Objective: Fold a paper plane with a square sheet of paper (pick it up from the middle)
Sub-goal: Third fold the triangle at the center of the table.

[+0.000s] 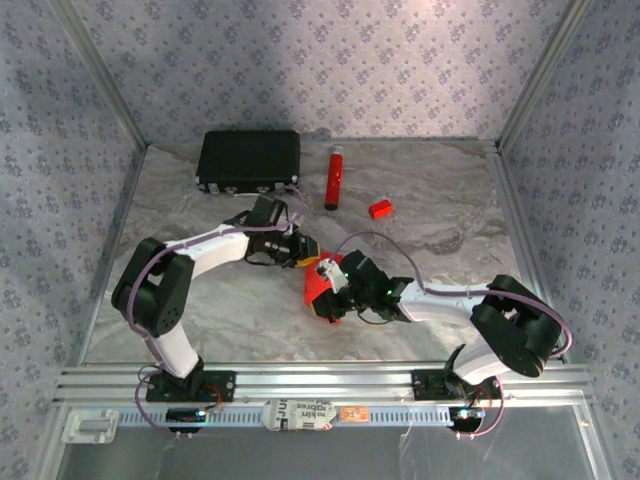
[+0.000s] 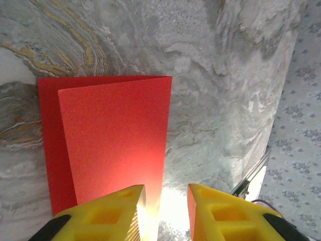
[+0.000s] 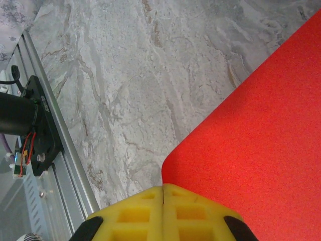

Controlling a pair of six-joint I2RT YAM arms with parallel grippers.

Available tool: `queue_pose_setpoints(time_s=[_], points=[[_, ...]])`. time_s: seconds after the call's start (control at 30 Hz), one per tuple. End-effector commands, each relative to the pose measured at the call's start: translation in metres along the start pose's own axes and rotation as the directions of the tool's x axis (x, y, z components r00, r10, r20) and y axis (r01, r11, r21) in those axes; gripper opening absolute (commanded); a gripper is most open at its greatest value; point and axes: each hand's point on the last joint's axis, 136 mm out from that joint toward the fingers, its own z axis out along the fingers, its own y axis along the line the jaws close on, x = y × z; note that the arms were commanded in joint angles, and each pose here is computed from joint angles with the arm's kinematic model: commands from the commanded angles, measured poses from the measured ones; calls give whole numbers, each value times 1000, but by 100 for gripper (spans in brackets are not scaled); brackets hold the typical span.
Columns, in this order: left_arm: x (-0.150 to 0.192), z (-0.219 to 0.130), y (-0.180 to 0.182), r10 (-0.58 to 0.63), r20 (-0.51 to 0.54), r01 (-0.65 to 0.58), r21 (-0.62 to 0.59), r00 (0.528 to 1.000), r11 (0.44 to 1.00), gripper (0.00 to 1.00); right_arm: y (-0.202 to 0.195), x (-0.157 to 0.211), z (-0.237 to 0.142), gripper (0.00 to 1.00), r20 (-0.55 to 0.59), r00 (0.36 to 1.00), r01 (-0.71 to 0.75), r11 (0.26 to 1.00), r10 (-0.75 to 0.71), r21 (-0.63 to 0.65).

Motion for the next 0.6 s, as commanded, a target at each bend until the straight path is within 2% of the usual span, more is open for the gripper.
queue_pose_setpoints(time_s=[0.0,0.37,0.57], points=[[6,14,2,26,-73,-27,-6,997,1000,25,6,-2,0,0,4,1000,-1,1000,1,-18],[13,45,34,56,-178,-79,-127,983,989,23,2,0,4,0,-16,1000,-3,1000,3,-1],[23,53,56,50,-230,-91,-175,972,980,21,-10,3,3,0,-37,999,5,997,-2,71]])
